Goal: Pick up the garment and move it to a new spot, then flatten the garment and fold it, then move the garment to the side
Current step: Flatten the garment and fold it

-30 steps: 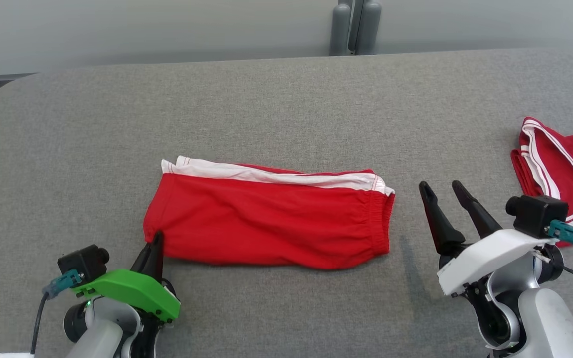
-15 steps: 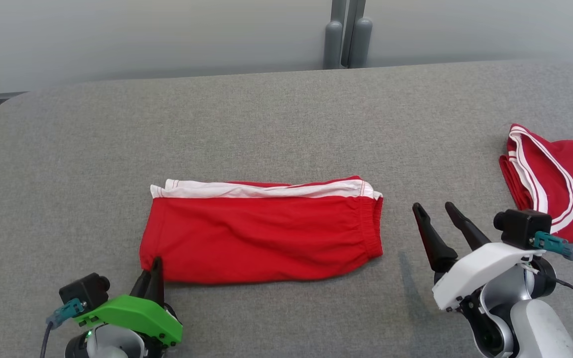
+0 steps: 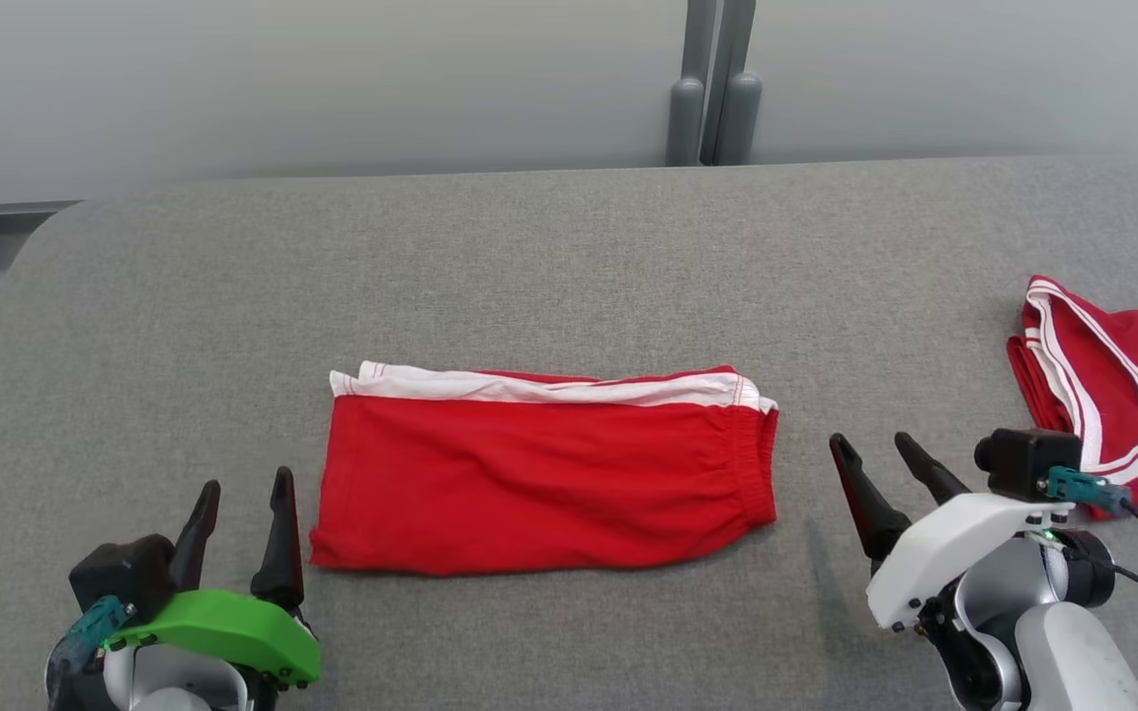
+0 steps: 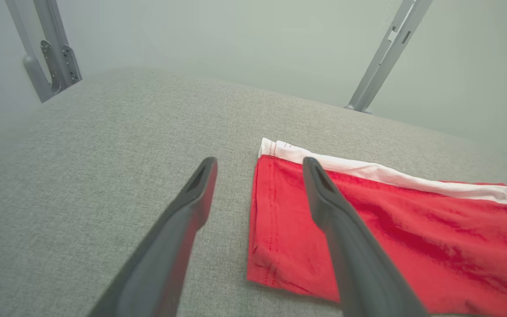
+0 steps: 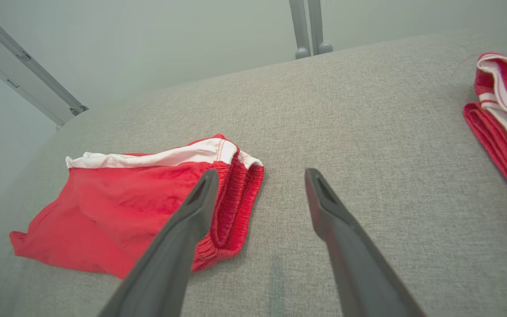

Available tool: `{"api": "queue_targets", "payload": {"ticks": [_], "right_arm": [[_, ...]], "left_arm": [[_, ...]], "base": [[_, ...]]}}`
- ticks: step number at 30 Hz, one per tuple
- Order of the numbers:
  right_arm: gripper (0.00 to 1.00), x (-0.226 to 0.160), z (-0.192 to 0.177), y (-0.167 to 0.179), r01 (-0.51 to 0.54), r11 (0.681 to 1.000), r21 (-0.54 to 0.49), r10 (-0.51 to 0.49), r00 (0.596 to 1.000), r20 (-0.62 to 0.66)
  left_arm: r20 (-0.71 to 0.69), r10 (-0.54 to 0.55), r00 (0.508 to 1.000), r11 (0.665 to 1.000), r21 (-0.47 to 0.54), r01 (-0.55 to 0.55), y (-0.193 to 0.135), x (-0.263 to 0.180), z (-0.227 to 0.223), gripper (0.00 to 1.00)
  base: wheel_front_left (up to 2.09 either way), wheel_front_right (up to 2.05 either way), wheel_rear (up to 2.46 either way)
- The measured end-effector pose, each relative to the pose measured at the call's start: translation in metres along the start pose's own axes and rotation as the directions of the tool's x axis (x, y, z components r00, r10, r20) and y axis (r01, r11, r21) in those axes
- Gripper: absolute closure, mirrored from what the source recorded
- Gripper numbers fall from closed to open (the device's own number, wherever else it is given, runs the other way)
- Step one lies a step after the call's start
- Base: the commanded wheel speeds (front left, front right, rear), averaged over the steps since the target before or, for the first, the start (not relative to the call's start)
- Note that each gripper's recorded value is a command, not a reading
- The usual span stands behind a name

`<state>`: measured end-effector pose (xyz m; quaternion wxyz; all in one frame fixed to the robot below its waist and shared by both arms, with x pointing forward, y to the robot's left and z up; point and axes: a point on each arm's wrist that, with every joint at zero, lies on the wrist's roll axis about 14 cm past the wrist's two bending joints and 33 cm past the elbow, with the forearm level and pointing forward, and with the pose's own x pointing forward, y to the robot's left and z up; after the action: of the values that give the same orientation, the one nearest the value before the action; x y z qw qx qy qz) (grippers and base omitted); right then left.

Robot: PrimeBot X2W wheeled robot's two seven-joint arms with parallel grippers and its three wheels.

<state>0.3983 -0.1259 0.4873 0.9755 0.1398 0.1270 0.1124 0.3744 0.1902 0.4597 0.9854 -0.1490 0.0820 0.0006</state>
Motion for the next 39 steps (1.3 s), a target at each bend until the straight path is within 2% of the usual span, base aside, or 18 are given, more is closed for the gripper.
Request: {"api": "queue_targets", "payload": {"ticks": [8,13,23,33,34,35,36,37,38,39], "right_arm": [[0.00,0.021,-0.009,0.017,-0.049,0.998,-0.035,0.045,0.994,-0.097],[0.00,0.038,-0.025,0.025,-0.073,0.997,-0.036,0.065,0.980,-0.186],[0.00,0.056,-0.069,0.021,-0.059,0.997,-0.047,0.036,0.919,-0.393],[0.00,0.065,-0.086,0.028,-0.063,0.998,-0.008,0.052,0.877,-0.477],[0.20,0.067,-0.086,0.029,-0.065,0.998,0.001,0.058,0.876,-0.479],[0.52,0.068,-0.086,0.030,-0.067,0.998,0.007,0.062,0.874,-0.481],[0.60,0.069,-0.086,0.032,-0.071,0.997,0.011,0.067,0.872,-0.485],[0.63,0.070,-0.086,0.034,-0.074,0.997,0.016,0.072,0.871,-0.487],[0.78,0.071,-0.086,0.035,-0.076,0.997,0.026,0.078,0.870,-0.487],[0.87,0.071,-0.085,0.036,-0.075,0.997,0.036,0.083,0.869,-0.488]], "left_arm": [[0.077,0.019,0.997,1.000,0.023,-0.021,0.002,-0.023,0.018,0.00],[0.093,0.055,0.994,0.998,-0.029,-0.052,0.006,-0.033,0.019,0.00],[0.095,0.105,0.990,0.993,-0.055,-0.101,0.019,-0.044,0.016,0.00],[0.091,0.136,0.987,0.989,-0.066,-0.130,0.026,-0.050,0.011,0.00],[0.091,0.136,0.987,0.989,-0.065,-0.131,0.026,-0.050,0.010,0.00],[0.090,0.134,0.987,0.990,-0.065,-0.128,0.025,-0.050,0.010,0.00],[0.090,0.133,0.987,0.990,-0.063,-0.128,0.025,-0.050,0.009,0.00],[0.089,0.134,0.987,0.990,-0.063,-0.129,0.025,-0.050,0.009,0.00],[0.088,0.134,0.987,0.990,-0.063,-0.129,0.025,-0.050,0.008,0.00],[0.087,0.133,0.987,0.990,-0.060,-0.128,0.025,-0.050,0.008,0.00]], "base": [[0.00,0.00,0.00],[0.00,0.00,0.00],[0.00,0.00,0.00],[0.00,0.00,0.00],[0.00,0.00,0.00],[0.00,0.00,0.00],[0.00,0.00,0.00],[0.00,0.00,0.00],[0.00,0.00,0.00],[0.00,0.00,0.00]]}}
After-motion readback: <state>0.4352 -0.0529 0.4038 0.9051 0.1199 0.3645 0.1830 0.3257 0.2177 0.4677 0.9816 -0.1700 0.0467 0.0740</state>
